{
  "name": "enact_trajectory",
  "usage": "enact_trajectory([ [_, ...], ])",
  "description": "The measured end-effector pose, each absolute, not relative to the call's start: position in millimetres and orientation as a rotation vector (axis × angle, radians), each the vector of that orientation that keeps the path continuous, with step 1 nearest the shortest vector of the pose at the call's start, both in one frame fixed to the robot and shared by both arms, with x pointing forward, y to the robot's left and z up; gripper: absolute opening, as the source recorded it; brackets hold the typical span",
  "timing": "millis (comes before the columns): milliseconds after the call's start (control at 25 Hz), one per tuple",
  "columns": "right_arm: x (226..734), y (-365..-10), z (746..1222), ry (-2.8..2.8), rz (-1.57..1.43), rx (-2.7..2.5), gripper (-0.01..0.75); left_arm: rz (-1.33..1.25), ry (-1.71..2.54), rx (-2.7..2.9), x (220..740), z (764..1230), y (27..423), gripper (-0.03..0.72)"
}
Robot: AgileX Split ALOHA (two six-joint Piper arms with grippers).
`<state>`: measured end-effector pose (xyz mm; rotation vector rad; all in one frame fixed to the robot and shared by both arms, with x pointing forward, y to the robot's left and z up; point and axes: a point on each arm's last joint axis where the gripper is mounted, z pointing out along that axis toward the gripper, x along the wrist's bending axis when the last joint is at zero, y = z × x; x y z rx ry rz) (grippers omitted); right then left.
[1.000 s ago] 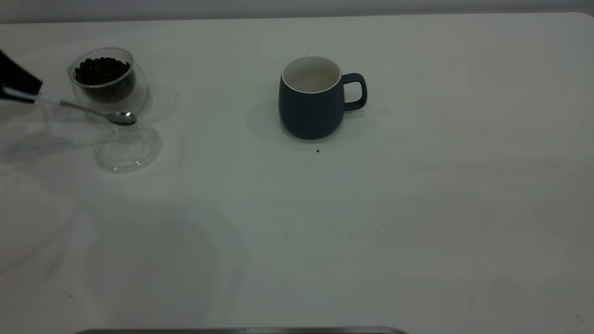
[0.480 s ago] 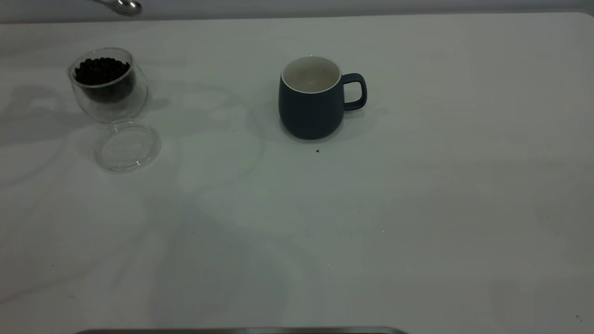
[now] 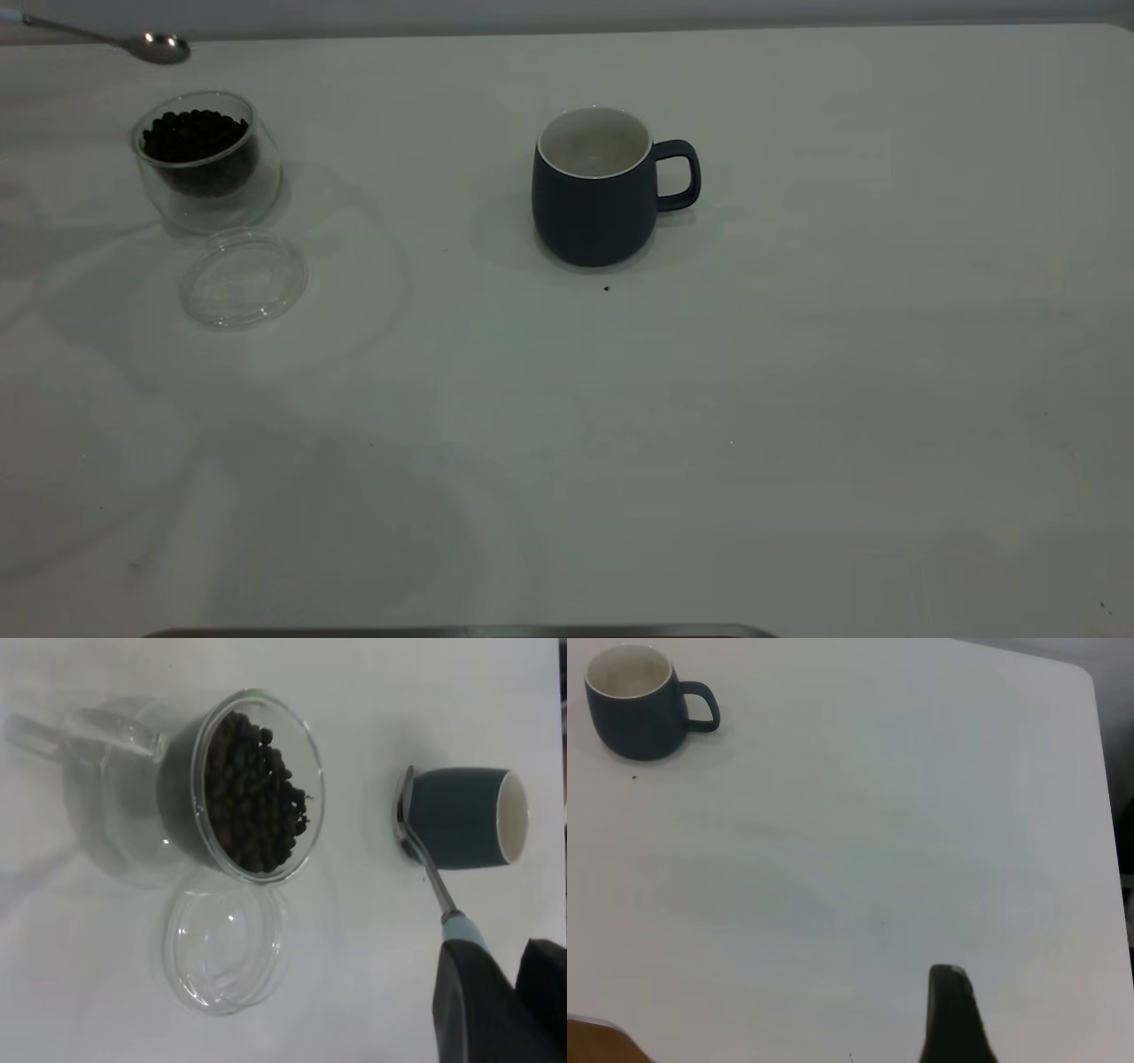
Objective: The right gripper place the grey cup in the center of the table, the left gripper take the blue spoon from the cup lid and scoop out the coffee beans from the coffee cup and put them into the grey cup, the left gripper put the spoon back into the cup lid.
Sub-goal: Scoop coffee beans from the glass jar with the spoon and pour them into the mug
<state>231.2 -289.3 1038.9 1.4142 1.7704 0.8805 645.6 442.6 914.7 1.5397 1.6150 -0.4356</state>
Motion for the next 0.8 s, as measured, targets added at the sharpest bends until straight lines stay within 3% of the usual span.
enact_trajectory([
  [800, 231.2, -289.3, 1038.9, 1.77, 0.881, 1.414, 0.459, -0.202, 1.497, 1.738, 655.0, 888.0, 446.5, 0.13],
])
